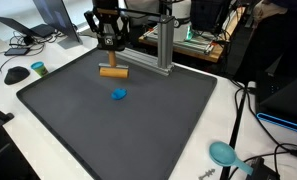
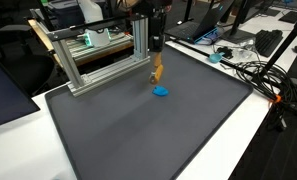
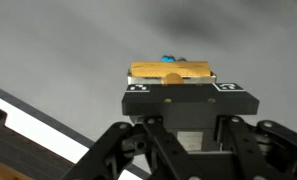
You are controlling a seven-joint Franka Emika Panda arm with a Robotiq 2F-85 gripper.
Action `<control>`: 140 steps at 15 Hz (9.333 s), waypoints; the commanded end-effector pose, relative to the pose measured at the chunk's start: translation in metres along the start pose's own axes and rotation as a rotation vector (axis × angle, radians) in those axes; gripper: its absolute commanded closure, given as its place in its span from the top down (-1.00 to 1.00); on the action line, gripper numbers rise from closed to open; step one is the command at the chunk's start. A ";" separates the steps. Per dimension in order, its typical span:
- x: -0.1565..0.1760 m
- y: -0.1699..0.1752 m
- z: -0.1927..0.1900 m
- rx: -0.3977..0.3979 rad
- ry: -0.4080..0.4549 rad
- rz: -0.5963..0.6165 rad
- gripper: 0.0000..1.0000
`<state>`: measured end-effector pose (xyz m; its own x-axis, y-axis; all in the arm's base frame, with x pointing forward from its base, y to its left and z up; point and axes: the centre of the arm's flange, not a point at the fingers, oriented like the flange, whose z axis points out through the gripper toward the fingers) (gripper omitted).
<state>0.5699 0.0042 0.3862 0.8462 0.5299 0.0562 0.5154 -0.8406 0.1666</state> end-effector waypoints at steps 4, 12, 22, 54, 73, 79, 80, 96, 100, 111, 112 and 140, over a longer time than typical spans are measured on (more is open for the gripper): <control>0.000 -0.004 0.008 0.009 0.025 -0.048 -0.06; -0.002 0.001 0.021 0.015 -0.037 -0.343 -0.56; 0.021 0.006 0.049 0.065 0.006 -0.549 -0.56; 0.036 0.013 0.105 0.120 0.087 -0.509 -0.56; 0.041 0.009 0.109 0.144 0.115 -0.558 -0.56; 0.044 0.007 0.109 0.143 0.113 -0.575 -0.56; 0.044 0.007 0.109 0.143 0.112 -0.577 -0.56; 0.047 0.011 0.107 0.121 -0.035 -0.590 -0.56; 0.051 0.010 0.107 0.115 -0.067 -0.586 -0.56; 0.053 0.011 0.110 0.128 -0.133 -0.591 -0.56; 0.054 0.011 0.111 0.125 -0.139 -0.594 -0.56; 0.070 -0.016 0.102 0.119 -0.047 -0.613 -0.56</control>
<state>0.6376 0.0336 0.3075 0.3921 0.9148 -0.0969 0.9196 -0.3869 0.0683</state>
